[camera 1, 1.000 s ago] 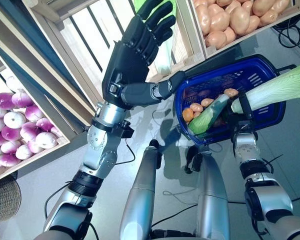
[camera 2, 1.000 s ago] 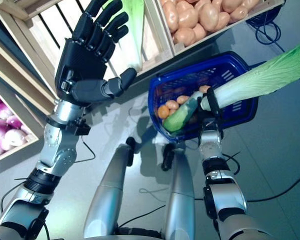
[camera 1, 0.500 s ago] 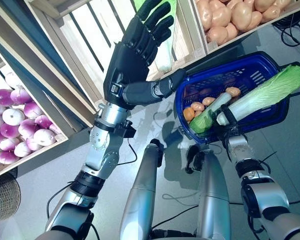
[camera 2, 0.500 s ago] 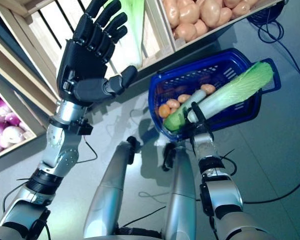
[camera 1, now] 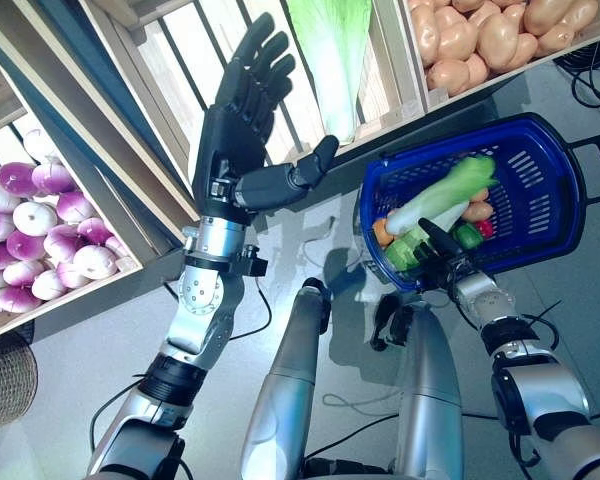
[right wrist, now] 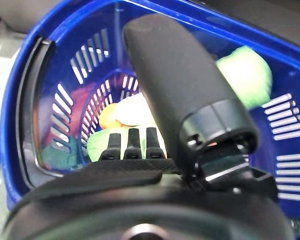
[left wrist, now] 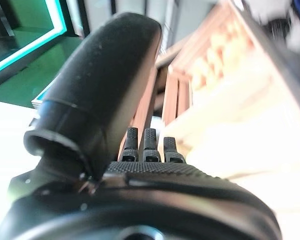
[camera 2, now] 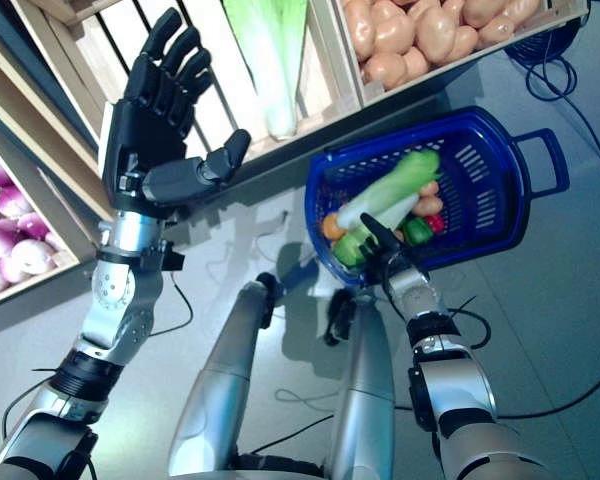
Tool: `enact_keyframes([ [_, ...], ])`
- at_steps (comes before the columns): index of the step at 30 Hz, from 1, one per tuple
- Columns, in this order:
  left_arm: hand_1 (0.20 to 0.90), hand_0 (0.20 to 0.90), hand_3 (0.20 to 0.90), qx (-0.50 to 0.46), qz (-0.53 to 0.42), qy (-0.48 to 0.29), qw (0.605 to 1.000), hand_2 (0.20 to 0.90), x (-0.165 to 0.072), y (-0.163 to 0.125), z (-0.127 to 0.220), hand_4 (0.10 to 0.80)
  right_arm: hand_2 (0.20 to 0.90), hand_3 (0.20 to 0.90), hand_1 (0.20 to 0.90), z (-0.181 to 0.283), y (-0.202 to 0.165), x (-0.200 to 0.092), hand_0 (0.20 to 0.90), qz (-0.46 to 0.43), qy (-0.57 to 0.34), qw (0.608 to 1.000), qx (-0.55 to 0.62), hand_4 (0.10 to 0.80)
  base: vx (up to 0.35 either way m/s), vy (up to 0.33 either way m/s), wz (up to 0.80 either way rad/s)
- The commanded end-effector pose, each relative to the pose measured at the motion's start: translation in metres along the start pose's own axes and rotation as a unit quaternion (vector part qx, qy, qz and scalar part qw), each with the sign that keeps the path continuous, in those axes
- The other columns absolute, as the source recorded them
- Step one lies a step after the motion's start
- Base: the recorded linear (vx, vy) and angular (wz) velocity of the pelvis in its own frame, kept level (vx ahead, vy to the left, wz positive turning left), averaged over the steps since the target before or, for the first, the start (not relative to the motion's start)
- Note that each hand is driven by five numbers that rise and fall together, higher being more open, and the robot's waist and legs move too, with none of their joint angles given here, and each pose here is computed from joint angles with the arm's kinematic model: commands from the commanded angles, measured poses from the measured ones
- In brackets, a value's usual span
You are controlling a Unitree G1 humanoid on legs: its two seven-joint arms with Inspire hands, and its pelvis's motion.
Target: Put vegetables into the basket
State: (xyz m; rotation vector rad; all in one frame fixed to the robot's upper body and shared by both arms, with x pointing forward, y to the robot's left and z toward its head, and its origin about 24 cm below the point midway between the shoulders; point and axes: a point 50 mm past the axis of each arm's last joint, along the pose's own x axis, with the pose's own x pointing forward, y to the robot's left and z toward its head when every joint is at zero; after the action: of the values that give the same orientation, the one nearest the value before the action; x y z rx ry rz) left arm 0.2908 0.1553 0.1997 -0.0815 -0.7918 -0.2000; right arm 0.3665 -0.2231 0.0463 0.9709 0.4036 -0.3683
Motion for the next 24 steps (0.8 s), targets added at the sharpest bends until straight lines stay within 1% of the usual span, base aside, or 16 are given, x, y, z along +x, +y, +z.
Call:
enact_keyframes([
  [1,0.900,0.900,0.900,0.065,-0.007,-0.168,0.984,0.900,0.016,0.002,0.057,0.800,0.900,0.900,0.900,0.010,-0.032,-0.002,0.900,-0.016,-0.005,1.000,-0.017,0.800,-0.014,-0.039,0.02],
  [5,0.900,0.900,0.900,0.157,-0.006,-0.171,0.973,0.900,0.016,0.011,0.063,0.800,0.900,0.900,0.900,0.006,-0.044,-0.006,0.900,0.009,-0.018,0.999,0.028,0.800,0.031,-0.037,0.03],
  [6,0.900,0.900,0.900,0.203,0.014,-0.156,0.966,0.900,0.016,0.017,0.059,0.800,0.900,0.900,0.900,0.003,-0.045,-0.009,0.900,0.017,-0.027,0.999,0.031,0.800,0.044,-0.011,0.04],
  [7,0.900,0.900,0.900,0.230,0.022,-0.138,0.963,0.900,0.016,0.022,0.055,0.800,0.900,0.900,0.900,0.001,-0.046,-0.011,0.900,0.022,-0.033,0.999,0.031,0.800,0.034,-0.011,0.00],
  [8,0.900,0.900,0.900,0.283,0.028,-0.122,0.951,0.900,0.016,0.028,0.052,0.800,0.900,0.900,0.900,-0.002,-0.047,-0.014,0.900,0.033,-0.046,0.998,0.028,0.800,0.014,-0.004,-0.05],
  [10,0.900,0.900,0.900,0.377,0.020,-0.132,0.917,0.900,0.015,0.035,0.051,0.800,0.900,0.900,0.900,-0.009,-0.048,-0.022,0.900,0.047,-0.064,0.996,0.033,0.800,-0.038,0.009,-0.06],
  [12,0.900,0.900,0.900,0.461,0.007,-0.142,0.876,0.900,0.014,0.042,0.052,0.800,0.900,0.900,0.900,-0.020,-0.064,-0.031,0.900,0.050,-0.060,0.997,0.011,0.800,0.029,0.038,0.00],
  [13,0.900,0.900,0.900,0.521,-0.002,-0.148,0.840,0.900,0.015,0.047,0.053,0.800,0.900,0.900,0.900,-0.030,-0.076,-0.037,0.900,0.044,-0.049,0.998,-0.004,0.800,-0.014,0.101,-0.01],
  [15,0.900,0.900,0.900,0.590,-0.019,-0.154,0.792,0.900,0.021,0.055,0.058,0.800,0.900,0.900,0.900,-0.046,-0.098,-0.044,0.900,0.035,-0.023,0.999,0.001,0.800,0.003,0.096,-0.15],
  [16,0.900,0.900,0.900,0.633,-0.033,-0.155,0.757,0.900,0.026,0.058,0.060,0.800,0.900,0.900,0.900,-0.057,-0.111,-0.049,0.900,0.028,-0.004,1.000,0.000,0.800,0.020,0.064,-0.20],
  [17,0.900,0.900,0.900,0.651,-0.037,-0.153,0.743,0.900,0.030,0.061,0.064,0.800,0.900,0.900,0.900,-0.060,-0.116,-0.051,0.900,0.028,0.001,1.000,-0.009,0.800,0.019,0.056,-0.15],
  [18,0.900,0.900,0.900,0.678,-0.046,-0.156,0.717,0.900,0.036,0.063,0.068,0.800,0.900,0.900,0.900,-0.064,-0.123,-0.055,0.900,0.022,0.011,0.999,-0.021,0.800,-0.065,0.047,-0.18],
  [19,0.900,0.900,0.900,0.717,-0.066,-0.159,0.675,0.900,0.042,0.065,0.070,0.800,0.900,0.900,0.900,-0.068,-0.130,-0.057,0.900,0.012,0.025,0.999,-0.019,0.800,0.006,0.047,-0.20],
  [20,0.900,0.900,0.900,0.727,-0.074,-0.150,0.666,0.900,0.046,0.067,0.072,0.800,0.900,0.900,0.900,-0.069,-0.134,-0.059,0.900,0.008,0.029,0.999,-0.021,0.800,0.007,0.046,-0.16],
  [22,0.900,0.900,0.900,0.770,-0.106,-0.149,0.611,0.900,0.054,0.068,0.072,0.800,0.900,0.900,0.900,-0.071,-0.145,-0.062,0.900,-0.002,0.039,0.999,-0.009,0.800,0.015,0.044,-0.03],
  [24,0.900,0.900,0.900,0.802,-0.131,-0.140,0.566,0.900,0.062,0.067,0.071,0.800,0.900,0.900,0.900,-0.071,-0.152,-0.064,0.900,-0.001,0.040,0.999,-0.004,0.800,0.014,0.034,-0.11],
])
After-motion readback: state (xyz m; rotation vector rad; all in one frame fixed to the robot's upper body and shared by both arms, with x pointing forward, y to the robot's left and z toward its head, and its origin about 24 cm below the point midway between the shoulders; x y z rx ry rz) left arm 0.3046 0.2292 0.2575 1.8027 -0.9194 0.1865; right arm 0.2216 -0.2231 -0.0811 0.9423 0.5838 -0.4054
